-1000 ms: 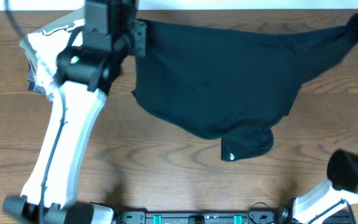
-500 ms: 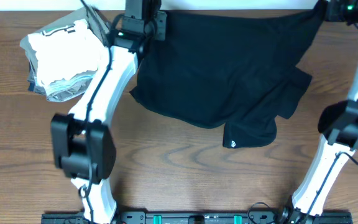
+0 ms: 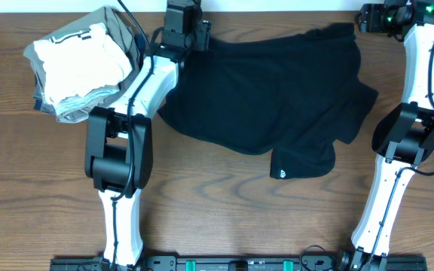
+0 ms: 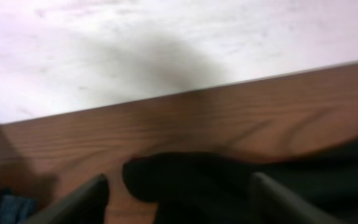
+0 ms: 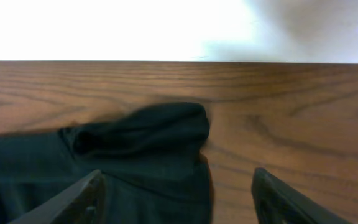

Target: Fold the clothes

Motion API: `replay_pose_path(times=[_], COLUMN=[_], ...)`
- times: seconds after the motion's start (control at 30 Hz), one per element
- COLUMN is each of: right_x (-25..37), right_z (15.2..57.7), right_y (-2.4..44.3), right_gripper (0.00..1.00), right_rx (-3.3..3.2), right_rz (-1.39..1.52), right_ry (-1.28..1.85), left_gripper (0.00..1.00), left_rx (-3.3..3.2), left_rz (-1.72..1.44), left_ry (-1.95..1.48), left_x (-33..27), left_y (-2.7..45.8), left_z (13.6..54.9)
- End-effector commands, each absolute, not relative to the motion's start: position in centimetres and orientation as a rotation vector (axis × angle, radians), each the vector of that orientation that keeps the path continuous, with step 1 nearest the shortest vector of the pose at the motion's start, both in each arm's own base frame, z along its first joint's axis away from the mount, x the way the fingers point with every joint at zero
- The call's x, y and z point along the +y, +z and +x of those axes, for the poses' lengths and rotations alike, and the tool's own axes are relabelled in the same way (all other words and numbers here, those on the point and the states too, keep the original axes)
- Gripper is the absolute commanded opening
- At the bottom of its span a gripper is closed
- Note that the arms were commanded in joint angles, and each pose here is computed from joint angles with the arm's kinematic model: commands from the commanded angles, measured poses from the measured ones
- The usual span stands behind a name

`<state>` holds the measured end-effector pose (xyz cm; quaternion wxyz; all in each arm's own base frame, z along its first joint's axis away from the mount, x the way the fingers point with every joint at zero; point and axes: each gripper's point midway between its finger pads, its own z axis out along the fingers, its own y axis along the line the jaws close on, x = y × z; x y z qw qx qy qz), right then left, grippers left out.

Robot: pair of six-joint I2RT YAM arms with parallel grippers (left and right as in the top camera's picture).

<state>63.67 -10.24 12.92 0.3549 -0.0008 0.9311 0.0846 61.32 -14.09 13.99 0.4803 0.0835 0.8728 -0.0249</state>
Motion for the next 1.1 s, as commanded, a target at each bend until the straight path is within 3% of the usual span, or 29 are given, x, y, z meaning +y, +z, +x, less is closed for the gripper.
replay_pose_path(times=[0.0, 0.23, 0.53, 0.77, 1.07], right_x=[-10.5, -9.4, -3.6, 0.5, 6.2], right_z=[63.1, 58.5, 48.2, 43.5, 42.1], right_y=[15.2, 20.0, 26.8, 29.7, 31.2], right_gripper=[0.76, 0.79, 0.73, 0.75, 0.75], right_rx=[2.387, 2.459, 2.617, 2.686, 2.682], right_rz=[0.032, 0.078, 0.011, -0.069, -0.122], right_ry=[0.230, 0.266, 0.438, 0.356, 0.286], left_gripper=[0.84, 0.94, 0.95, 0.94, 0.94], left_rx=[2.118, 2.247, 2.491, 2.769, 2.892], left_rz=[0.159, 0.151, 0.176, 0.228, 0.253], left_ry=[-0.020, 0.013, 0.044, 0.045, -0.014], left_x=[-11.8, -9.5, -7.4, -6.8, -7.1], left_y=[15.6, 17.8, 22.6, 18.7, 11.5], left_z=[61.6, 57.7, 46.6, 40.4, 37.9])
